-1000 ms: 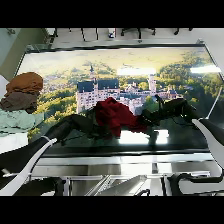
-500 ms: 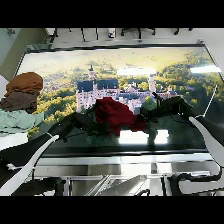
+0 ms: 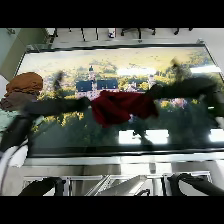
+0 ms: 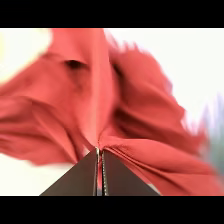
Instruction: Fold the shirts.
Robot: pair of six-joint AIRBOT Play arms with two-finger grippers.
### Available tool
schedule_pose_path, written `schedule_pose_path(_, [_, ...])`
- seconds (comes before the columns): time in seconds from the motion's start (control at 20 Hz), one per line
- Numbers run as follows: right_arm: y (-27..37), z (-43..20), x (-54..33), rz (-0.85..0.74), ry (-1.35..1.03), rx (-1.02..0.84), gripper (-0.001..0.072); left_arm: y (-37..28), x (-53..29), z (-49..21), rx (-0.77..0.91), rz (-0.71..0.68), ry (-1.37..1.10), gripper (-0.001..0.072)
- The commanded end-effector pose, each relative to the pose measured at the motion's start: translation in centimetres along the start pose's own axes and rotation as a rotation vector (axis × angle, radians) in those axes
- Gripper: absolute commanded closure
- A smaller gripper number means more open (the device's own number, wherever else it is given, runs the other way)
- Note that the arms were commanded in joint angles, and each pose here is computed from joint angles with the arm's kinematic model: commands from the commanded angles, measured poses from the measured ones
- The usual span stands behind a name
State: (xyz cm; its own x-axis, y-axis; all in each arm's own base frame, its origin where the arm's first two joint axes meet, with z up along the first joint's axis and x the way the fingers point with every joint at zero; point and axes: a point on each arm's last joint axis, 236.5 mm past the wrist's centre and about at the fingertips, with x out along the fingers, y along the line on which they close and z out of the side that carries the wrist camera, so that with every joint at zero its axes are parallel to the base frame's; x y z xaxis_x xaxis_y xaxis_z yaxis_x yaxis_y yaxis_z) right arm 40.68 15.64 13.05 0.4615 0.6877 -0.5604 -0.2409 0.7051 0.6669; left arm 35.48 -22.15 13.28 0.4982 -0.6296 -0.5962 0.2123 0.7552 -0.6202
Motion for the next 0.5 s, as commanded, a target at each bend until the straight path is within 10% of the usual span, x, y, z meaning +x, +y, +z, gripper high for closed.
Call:
schedule_pose_path(0.0, [11.0,6.6,-12.6,0.032,-0.334,-0.279,0.0692,-6.6,-14.4,8.5,0.183,-0.032,-0.365,0.0696])
schedule_pose_path(0.45, [28.2,2.9,-33.1,-0.036,-0.846,-0.744,0.0692,-13.0,-37.6,11.5,0.379,0.186,-0.835,0.0697])
